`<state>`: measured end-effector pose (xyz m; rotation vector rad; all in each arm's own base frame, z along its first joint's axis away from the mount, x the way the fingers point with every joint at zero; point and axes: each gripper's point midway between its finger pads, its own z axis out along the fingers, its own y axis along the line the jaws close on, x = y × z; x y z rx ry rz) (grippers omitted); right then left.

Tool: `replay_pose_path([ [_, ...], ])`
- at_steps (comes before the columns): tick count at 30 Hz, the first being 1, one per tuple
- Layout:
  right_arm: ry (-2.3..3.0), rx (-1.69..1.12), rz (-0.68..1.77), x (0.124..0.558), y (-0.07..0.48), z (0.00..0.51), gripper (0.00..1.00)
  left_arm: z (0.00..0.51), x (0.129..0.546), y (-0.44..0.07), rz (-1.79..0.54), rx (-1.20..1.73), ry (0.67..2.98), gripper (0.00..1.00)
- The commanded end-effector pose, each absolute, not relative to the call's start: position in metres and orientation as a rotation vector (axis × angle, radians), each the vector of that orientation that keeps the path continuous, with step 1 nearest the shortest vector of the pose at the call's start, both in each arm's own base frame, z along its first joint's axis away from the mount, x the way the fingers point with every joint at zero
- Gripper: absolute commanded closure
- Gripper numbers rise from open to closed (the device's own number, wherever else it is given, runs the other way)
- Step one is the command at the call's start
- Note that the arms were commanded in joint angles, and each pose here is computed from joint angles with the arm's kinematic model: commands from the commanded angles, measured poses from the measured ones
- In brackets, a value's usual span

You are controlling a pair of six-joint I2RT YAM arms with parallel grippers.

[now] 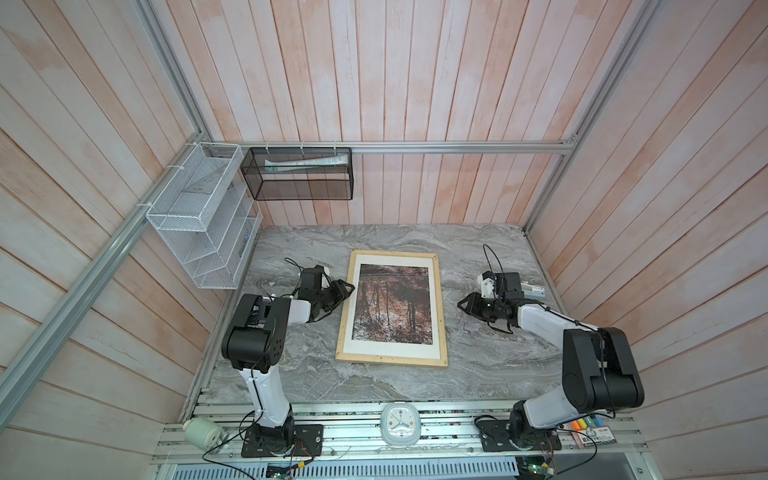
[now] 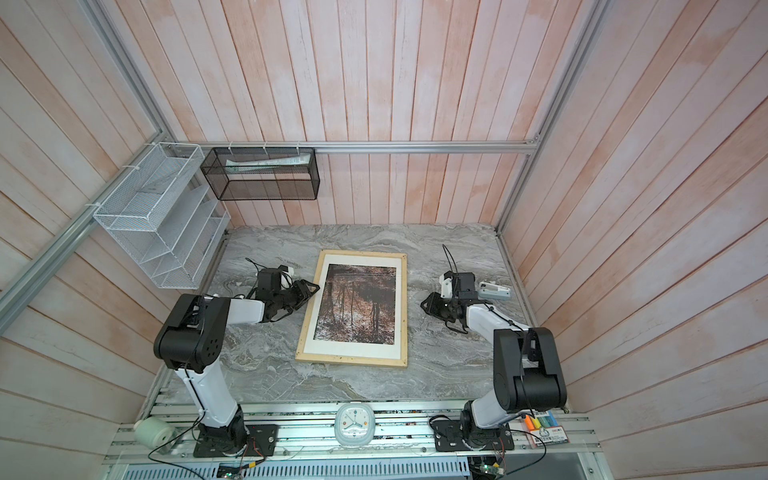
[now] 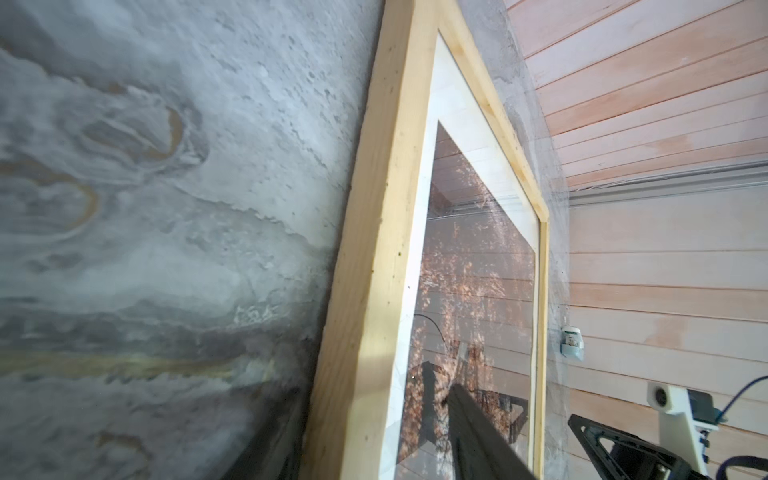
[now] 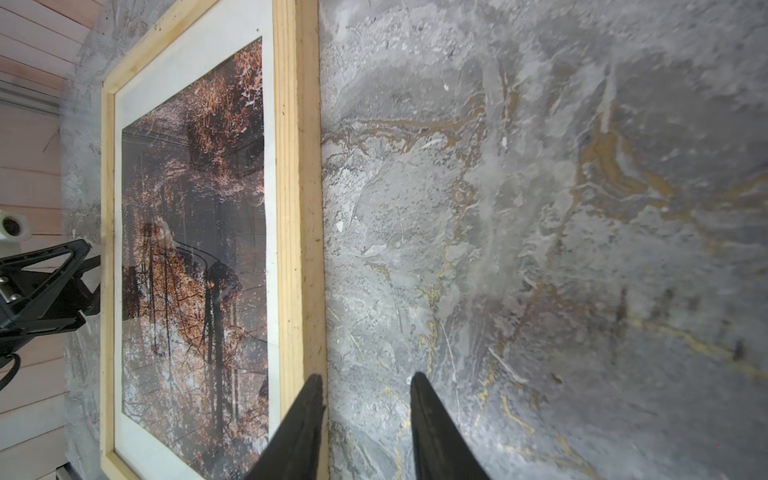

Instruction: Put the photo into the frame

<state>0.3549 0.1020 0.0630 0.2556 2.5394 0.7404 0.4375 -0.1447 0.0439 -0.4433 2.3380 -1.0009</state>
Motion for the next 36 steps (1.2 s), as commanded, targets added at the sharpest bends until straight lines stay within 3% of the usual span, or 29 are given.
replay_pose_path([
  [1, 2.506, 0.26, 0.72, 0.368, 0.102, 0.071, 0.63, 0.059, 0.439, -0.137, -0.916, -0.397, 2.325, 0.44],
  [11, 2.533, 0.295, 0.61, 0.382, 0.088, 0.06, 0.65, 0.068, 0.41, -0.105, -0.658, -0.397, 2.372, 0.47],
  [16, 2.563, 0.294, 0.576, 0.402, 0.087, 0.049, 0.73, 0.052, 0.379, -0.09, -0.558, -0.419, 2.446, 0.53],
  [26, 2.58, 0.278, 0.508, 0.442, 0.082, 0.037, 0.75, 0.044, 0.325, -0.077, -0.449, -0.419, 2.555, 0.55],
  [36, 2.585, 0.258, 0.547, 0.458, 0.09, 0.03, 0.77, 0.028, 0.293, -0.096, -0.42, -0.369, 2.649, 0.55],
])
